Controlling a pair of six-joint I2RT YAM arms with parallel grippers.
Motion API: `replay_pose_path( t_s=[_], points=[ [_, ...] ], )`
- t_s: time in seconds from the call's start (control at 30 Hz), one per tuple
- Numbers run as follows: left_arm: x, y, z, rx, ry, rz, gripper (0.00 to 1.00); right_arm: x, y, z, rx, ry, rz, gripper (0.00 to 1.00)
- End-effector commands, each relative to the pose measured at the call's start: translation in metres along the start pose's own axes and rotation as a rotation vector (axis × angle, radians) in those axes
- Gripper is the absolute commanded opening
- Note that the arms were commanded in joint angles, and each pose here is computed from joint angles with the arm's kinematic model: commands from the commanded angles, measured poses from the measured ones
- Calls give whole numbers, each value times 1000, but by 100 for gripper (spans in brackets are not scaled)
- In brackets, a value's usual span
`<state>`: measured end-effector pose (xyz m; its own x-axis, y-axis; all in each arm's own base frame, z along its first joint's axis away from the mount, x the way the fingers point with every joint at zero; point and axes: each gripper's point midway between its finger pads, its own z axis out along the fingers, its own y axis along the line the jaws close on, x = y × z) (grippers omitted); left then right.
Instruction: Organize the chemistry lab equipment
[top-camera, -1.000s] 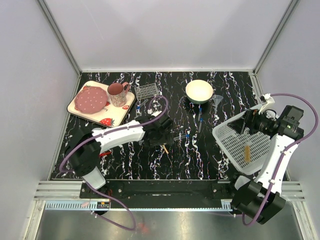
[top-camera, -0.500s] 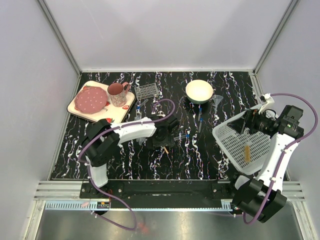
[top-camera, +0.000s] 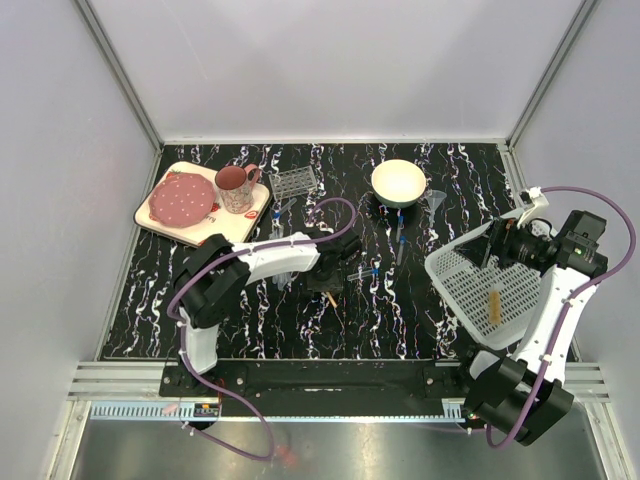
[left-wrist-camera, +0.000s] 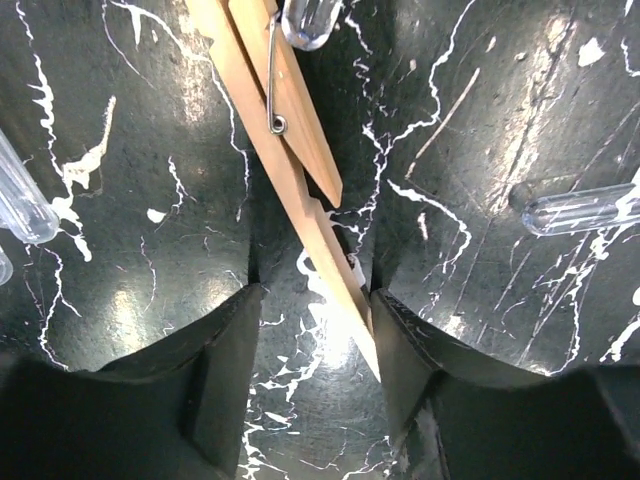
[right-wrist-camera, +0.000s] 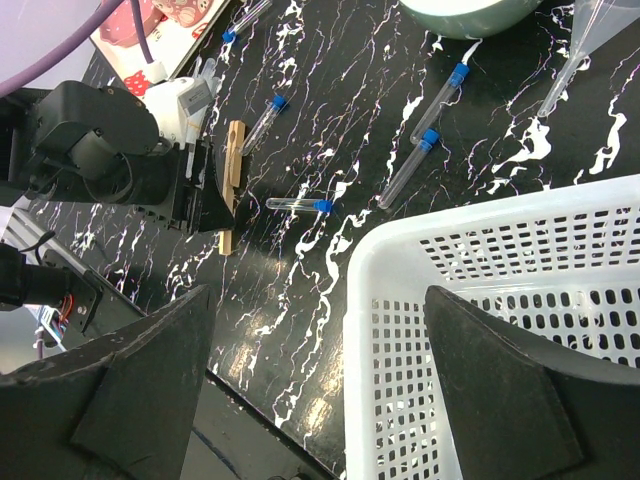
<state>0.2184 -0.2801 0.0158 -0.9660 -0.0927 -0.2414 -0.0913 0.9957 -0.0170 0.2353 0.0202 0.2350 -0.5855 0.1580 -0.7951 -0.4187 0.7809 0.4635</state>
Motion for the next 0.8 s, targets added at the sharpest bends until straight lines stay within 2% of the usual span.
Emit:
replay_pose_path(
  t_s=[0.0, 0.07, 0.17, 0.37, 0.6, 0.77],
  points=[
    [-11, -5, 2, -12, -29, 7, 48, -3, 7, -2, -21, -16, -20, 91],
    [-9, -2, 4, -22, -26, 8, 36, -2, 7, -2, -21, -15, -19, 91],
    [-8, 2, 5, -34, -27, 4, 26, -2, 7, -2, -23, -15, -17, 90],
    [-4, 14, 6, -63, -32, 0, 13, -3, 8, -2, -23, -15, -20, 91],
    [-8, 21, -8, -51, -72, 1, 0, 0, 9, -4, -19, -2, -35, 91],
    [-15, 24, -27, -14, -116, -5, 0, 0, 10, -6, -14, 11, -57, 91]
  ],
)
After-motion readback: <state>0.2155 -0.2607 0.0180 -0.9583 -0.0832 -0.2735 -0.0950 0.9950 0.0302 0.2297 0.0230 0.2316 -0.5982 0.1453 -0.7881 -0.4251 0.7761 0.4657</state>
